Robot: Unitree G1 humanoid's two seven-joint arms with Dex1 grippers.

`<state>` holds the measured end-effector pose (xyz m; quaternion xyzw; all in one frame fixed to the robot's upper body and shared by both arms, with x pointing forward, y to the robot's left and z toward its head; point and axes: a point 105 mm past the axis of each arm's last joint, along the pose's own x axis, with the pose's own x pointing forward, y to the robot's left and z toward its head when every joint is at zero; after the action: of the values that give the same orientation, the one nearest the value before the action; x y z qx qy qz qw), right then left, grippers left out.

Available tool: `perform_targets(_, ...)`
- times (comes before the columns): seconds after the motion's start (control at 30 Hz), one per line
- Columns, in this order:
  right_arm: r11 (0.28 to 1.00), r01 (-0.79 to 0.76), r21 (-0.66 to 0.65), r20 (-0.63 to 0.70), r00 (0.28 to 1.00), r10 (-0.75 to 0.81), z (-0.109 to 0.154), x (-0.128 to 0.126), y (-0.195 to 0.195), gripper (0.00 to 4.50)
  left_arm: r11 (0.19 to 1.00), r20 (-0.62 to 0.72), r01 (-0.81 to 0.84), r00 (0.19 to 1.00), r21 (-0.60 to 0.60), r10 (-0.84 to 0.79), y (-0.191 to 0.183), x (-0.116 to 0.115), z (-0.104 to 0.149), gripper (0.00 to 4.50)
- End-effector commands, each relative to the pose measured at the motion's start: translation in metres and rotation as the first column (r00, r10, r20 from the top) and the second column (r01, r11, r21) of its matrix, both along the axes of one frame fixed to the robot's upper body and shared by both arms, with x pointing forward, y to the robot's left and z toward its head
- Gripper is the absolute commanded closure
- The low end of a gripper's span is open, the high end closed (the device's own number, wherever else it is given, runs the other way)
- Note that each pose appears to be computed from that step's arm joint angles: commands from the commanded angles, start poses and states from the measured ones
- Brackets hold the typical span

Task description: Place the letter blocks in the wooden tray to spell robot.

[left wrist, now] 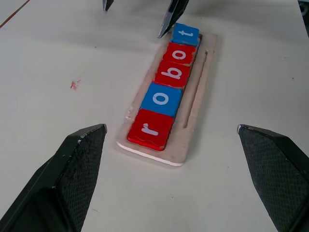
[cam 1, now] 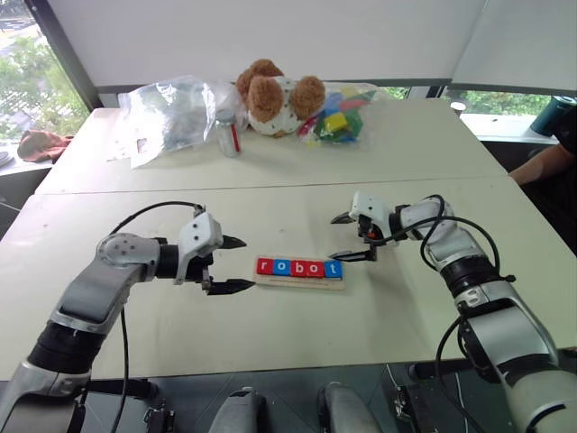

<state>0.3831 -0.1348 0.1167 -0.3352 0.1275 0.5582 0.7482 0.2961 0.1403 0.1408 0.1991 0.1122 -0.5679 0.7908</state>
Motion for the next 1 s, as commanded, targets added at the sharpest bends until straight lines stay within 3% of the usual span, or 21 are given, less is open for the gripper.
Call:
perform_targets(0.03,0.999,-0.02,0.033,0.041,0.999,0.019,0.013,-0.001,0.004,0.03,1.0,0.035,0.006,0.999,0.0,-0.006,0.001,-0.001,0.008,0.0)
perform_targets(0.8,0.999,-0.021,0.049,0.033,0.999,0.02,0.013,-0.014,0.005,0.03,1.0,0.031,0.023,0.999,-0.008,-0.023,-0.005,0.002,0.007,0.0)
perform_targets(1.0,0.997,0.056,0.044,0.13,0.99,-0.062,0.025,-0.001,-0.008,0.03,1.0,0.032,0.001,0.999,-0.021,0.0,0.001,0.003,0.008,0.0)
